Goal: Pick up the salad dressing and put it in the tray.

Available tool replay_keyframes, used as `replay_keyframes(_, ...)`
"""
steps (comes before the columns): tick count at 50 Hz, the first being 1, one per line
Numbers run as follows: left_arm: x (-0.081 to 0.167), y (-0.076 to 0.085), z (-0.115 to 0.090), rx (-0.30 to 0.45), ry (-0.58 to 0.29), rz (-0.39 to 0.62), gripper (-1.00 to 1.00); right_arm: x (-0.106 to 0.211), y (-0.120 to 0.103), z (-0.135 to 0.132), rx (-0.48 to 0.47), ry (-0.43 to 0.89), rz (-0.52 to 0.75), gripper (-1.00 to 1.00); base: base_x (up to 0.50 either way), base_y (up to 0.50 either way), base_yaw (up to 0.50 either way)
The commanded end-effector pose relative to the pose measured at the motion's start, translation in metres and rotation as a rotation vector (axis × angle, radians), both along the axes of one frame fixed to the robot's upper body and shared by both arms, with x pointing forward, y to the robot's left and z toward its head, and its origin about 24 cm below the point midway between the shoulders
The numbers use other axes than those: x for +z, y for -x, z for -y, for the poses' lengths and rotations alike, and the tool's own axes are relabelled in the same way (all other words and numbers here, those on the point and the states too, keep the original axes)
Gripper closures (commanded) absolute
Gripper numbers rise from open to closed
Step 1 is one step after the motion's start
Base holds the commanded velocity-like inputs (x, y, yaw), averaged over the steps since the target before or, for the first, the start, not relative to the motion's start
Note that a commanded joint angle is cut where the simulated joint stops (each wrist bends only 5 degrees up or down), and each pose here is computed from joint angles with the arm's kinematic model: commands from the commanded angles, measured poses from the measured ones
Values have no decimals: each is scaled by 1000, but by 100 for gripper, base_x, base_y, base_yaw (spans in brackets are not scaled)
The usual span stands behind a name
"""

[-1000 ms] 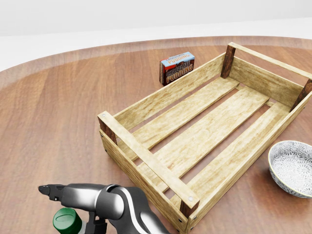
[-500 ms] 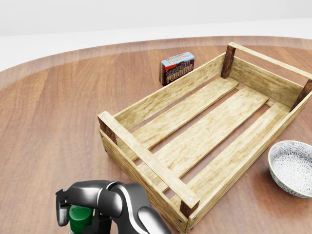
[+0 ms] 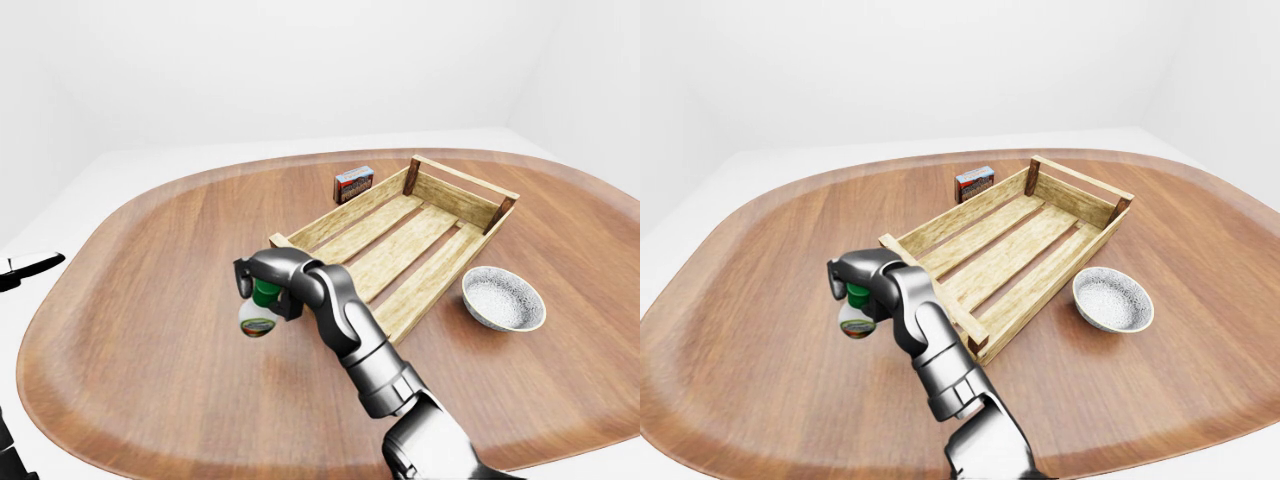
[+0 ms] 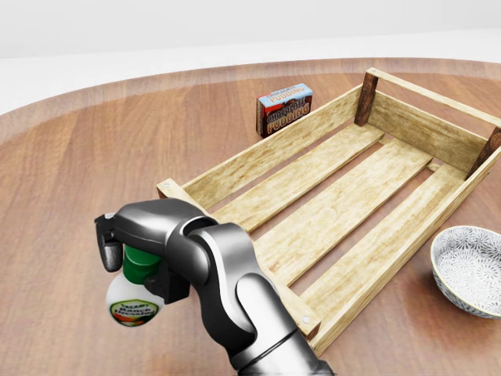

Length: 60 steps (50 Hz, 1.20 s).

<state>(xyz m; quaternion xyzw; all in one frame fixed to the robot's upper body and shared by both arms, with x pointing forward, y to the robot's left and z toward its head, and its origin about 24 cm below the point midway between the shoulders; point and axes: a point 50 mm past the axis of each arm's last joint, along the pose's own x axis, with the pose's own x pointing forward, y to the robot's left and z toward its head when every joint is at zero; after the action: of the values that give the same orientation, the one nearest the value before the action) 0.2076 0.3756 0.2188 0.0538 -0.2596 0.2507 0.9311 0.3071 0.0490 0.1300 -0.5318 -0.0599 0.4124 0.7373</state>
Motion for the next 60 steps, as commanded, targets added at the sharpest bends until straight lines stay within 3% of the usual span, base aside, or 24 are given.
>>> replay_keyframes(1,-1,-1,1,-5,-2,-6,-100,65,-8,-3,27,-136,155,97,0,0,0)
replay_keyframes(16,-4,-3,2,-10,0,-17,-100,138,-6,-8,120,-260,306,96,0,0,0)
replay_keyframes(28,-5,-3,1,-11,0,-23,-100,160,-45,24,26,-220,268,96,0,0,0)
replay_keyframes(29,-3,-2,0,-8,-1,-15,-100,167,-57,43,-34,-207,270,96,0,0,0)
replay_keyframes(33,-3,-2,1,-9,-3,-16,-100,172,-71,76,-128,-178,282,96,0,0,0)
replay_keyframes(47,-3,-3,1,-8,-3,-16,-100,159,-90,178,-413,-111,276,96,0,0,0)
replay_keyframes(53,-1,-3,2,-10,-10,-12,-100,139,-91,219,-520,-89,225,96,0,0,0)
replay_keyframes(60,-4,-4,2,-11,-10,-25,-100,85,-95,270,-674,-27,16,96,0,0,0)
